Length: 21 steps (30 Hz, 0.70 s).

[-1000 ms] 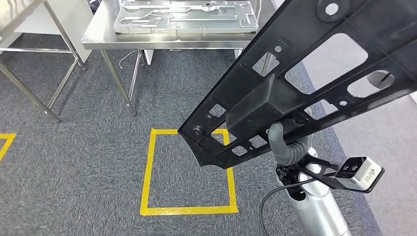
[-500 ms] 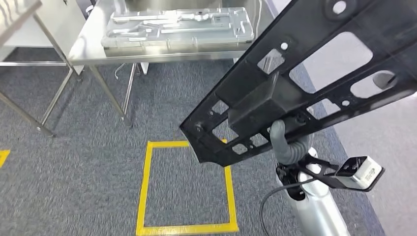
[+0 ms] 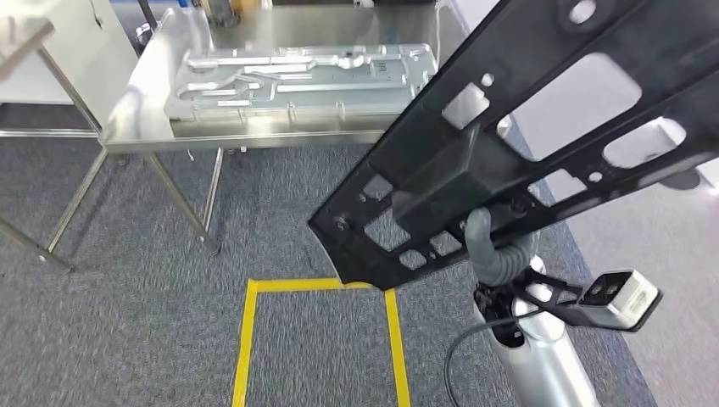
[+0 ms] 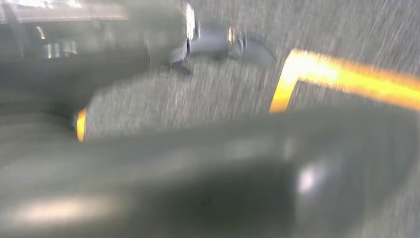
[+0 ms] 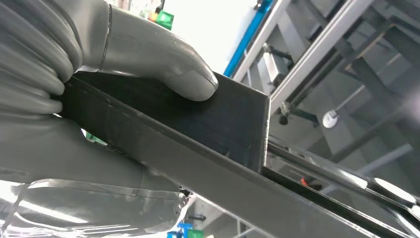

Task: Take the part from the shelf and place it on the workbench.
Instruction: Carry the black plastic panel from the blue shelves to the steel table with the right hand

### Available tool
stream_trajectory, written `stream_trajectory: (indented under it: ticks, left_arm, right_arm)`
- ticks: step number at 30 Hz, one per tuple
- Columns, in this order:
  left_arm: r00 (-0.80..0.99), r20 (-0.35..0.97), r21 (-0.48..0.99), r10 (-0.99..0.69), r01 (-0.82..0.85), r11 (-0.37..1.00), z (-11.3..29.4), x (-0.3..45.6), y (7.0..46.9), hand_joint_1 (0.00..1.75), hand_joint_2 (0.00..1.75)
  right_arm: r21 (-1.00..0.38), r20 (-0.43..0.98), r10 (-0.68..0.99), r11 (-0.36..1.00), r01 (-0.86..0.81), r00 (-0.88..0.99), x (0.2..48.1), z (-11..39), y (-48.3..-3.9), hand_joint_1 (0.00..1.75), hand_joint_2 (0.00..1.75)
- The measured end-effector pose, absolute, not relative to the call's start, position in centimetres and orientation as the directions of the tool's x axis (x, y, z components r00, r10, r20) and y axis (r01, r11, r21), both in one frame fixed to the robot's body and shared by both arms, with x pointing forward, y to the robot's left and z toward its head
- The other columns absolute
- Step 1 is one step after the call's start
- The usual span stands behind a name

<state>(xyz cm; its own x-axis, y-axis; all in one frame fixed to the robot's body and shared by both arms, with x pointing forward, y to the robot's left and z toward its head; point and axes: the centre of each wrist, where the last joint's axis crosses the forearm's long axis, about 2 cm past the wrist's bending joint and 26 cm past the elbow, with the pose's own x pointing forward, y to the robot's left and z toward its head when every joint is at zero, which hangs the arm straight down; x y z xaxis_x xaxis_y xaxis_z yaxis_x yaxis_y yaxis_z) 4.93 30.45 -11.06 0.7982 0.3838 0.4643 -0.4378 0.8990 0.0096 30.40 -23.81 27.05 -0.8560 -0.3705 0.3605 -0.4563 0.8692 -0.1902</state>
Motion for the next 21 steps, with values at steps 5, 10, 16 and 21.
stream_trajectory:
  ticks: [5, 10, 16, 21]
  left_arm:
    - [0.8, 0.46, 0.013, 0.386, -0.441, 0.897, -11.1, 4.61, 30.49, 0.0, 0.0]
    - [0.798, 0.461, 0.007, 0.389, -0.442, 0.897, -11.08, 4.79, 30.3, 0.0, 0.0]
    - [0.793, 0.47, 0.002, 0.387, -0.44, 0.898, -11.01, 5.38, 30.3, 0.0, 0.0]
    - [0.801, 0.458, 0.011, 0.386, -0.439, 0.898, -11.11, 4.53, 30.39, 0.0, 0.0]
  right_arm:
    - [-0.185, 0.372, -0.369, 0.869, -0.458, -0.851, 30.22, 26.62, -23.84, 1.75, 1.75]
    - [-0.187, 0.367, -0.369, 0.87, -0.456, -0.854, 30.19, 26.76, -23.84, 1.75, 1.75]
    - [-0.191, 0.346, -0.375, 0.87, -0.456, -0.86, 30.19, 27.38, -23.73, 1.75, 1.75]
    - [-0.184, 0.356, -0.373, 0.871, -0.455, -0.857, 30.01, 27.01, -23.72, 1.75, 1.75]
